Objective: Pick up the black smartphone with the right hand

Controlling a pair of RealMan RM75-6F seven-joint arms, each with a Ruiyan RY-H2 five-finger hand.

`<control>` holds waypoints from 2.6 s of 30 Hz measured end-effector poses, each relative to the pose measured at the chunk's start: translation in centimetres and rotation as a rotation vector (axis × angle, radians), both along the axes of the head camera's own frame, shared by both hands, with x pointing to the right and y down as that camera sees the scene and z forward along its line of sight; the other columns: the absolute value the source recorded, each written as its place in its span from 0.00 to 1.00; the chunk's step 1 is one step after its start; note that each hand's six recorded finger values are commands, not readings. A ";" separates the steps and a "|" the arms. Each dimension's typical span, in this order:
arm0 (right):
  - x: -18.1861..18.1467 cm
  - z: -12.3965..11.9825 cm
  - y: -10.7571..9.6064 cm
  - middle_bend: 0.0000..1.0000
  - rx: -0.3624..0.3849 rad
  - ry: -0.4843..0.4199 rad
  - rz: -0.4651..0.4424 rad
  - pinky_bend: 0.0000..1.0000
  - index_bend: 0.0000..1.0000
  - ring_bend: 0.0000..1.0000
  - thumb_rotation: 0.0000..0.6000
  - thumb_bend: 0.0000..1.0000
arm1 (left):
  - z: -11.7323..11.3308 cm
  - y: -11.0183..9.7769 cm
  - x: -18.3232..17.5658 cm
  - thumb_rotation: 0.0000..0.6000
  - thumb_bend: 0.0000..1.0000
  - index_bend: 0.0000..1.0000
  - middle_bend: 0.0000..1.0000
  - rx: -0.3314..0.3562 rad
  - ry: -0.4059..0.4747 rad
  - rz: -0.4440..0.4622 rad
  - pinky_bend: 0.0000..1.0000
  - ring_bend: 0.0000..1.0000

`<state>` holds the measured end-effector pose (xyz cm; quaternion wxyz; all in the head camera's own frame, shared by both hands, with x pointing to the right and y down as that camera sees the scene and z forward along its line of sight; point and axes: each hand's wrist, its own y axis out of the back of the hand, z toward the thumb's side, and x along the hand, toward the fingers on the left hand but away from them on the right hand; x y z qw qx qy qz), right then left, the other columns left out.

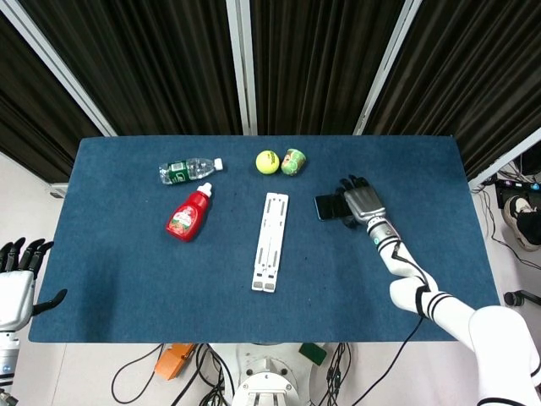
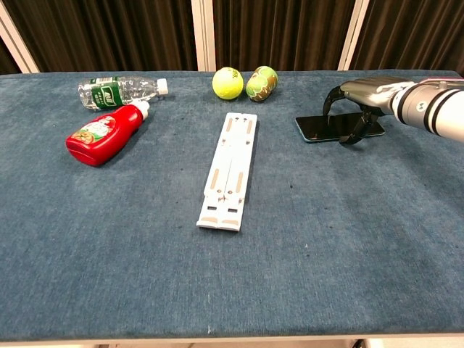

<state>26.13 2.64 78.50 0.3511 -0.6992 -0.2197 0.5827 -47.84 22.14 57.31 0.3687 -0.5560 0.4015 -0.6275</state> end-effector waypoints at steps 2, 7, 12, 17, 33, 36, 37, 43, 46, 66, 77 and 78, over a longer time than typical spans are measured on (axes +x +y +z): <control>0.1 0.1 0.1 0.15 -0.002 0.006 -0.003 0.13 0.32 0.00 1.00 0.39 | 0.1 0.0 0.0 1.00 0.18 0.15 0.11 -0.003 0.001 0.001 0.00 0.02; 0.2 0.4 0.2 0.15 -0.007 0.015 -0.006 0.13 0.35 0.00 1.00 0.39 | 0.3 0.0 -0.1 1.00 0.18 0.15 0.11 -0.004 0.002 0.000 0.00 0.02; 0.0 0.7 0.1 0.15 -0.011 0.037 -0.026 0.13 0.36 0.00 1.00 0.42 | 0.4 0.0 -0.2 1.00 0.18 0.15 0.11 -0.003 0.004 -0.001 0.00 0.02; -0.4 1.0 0.0 0.15 -0.012 0.057 -0.056 0.13 0.36 0.00 1.00 0.60 | 0.4 0.1 -0.3 1.00 0.18 0.15 0.11 0.002 0.005 -0.005 0.00 0.02; 0.4 -0.9 0.5 0.16 -0.019 0.041 -0.088 0.13 0.47 0.02 1.00 0.85 | 0.5 0.2 -0.6 1.00 0.18 0.15 0.11 0.013 0.008 -0.008 0.00 0.02; 0.6 -1.9 1.1 0.18 -0.033 0.032 -0.103 0.13 0.48 0.03 1.00 0.87 | 0.4 0.2 -0.8 1.00 0.18 0.15 0.11 0.014 0.009 -0.009 0.00 0.02; 0.7 -2.2 1.3 0.18 -0.038 0.030 -0.108 0.13 0.48 0.03 1.00 0.87 | 0.4 0.2 -0.8 1.00 0.18 0.15 0.11 0.014 0.009 -0.009 0.00 0.02; 1.1 -4.8 2.7 0.18 -0.074 0.046 -0.157 0.13 0.47 0.03 1.00 0.89 | 0.8 0.4 -0.9 1.00 0.18 0.15 0.11 0.008 0.015 -0.010 0.00 0.01; 1.3 -5.1 3.0 0.18 -0.070 0.091 -0.185 0.13 0.46 0.03 1.00 0.89 | 0.9 0.4 -0.8 1.00 0.18 0.15 0.11 0.007 0.020 -0.007 0.00 0.01; -3.0 -3.4 1.3 0.16 -0.019 0.142 -0.223 0.07 0.01 0.00 1.00 0.89 | 0.5 0.6 -1.1 1.00 0.18 0.15 0.11 0.020 0.019 -0.013 0.00 0.01; 2.5 -10.6 1.2 0.14 0.199 0.108 -0.092 0.06 0.02 0.00 1.00 0.38 | 0.3 -0.3 -0.8 1.00 0.18 0.15 0.11 0.044 0.034 0.009 0.00 0.01; 3.8 -12.0 1.6 0.14 0.233 0.103 -0.059 0.06 0.01 0.00 1.00 0.35 | 0.3 -0.3 -0.8 1.00 0.18 0.15 0.11 0.045 0.035 0.012 0.00 0.01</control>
